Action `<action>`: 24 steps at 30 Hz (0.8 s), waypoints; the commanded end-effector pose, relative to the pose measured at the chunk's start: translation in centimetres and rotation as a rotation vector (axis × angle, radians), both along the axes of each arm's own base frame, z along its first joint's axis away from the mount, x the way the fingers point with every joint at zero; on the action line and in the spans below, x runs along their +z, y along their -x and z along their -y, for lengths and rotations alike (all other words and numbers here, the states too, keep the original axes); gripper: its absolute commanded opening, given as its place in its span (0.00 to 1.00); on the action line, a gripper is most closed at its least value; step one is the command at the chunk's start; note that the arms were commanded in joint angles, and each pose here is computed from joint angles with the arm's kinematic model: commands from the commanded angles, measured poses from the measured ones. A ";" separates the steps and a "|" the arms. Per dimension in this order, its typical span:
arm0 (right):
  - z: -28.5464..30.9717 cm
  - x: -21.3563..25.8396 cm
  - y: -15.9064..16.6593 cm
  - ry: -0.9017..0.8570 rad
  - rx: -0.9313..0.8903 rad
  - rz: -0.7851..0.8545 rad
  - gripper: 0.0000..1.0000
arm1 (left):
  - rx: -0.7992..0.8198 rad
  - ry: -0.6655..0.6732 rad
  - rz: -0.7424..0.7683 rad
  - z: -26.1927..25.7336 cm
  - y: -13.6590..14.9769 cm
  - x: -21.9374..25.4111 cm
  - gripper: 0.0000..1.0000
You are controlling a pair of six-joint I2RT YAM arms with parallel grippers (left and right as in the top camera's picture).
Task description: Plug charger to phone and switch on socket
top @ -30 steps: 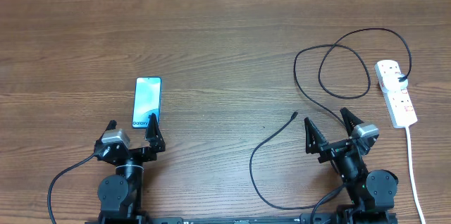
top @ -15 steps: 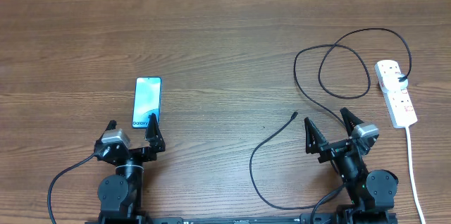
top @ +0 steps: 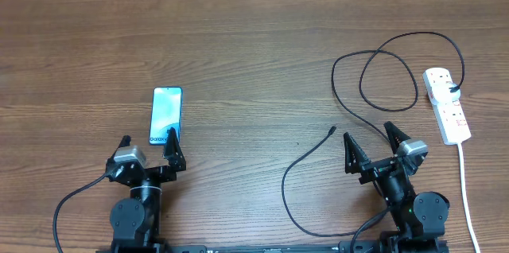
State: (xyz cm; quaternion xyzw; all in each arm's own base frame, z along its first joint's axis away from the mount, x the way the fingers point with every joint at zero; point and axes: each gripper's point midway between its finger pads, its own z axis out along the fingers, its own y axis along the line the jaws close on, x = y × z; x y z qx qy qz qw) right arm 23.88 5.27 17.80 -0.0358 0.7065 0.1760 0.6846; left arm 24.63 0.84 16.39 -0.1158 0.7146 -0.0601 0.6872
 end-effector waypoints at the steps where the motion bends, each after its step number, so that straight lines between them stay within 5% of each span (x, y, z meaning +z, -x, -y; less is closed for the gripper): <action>1: 0.1 -0.2 0.0 0.001 -0.002 0.003 1.00 | -0.026 -0.013 0.046 0.4 0.0 1.2 1.00; 15: 2.3 4.8 0.5 -0.128 -0.137 -0.040 1.00 | -0.121 -0.026 -0.073 1.9 2.8 16.5 1.00; 24: 2.7 10.0 -2.1 -0.104 -0.176 -0.278 1.00 | -0.219 -0.114 -0.507 3.2 -1.5 23.6 1.00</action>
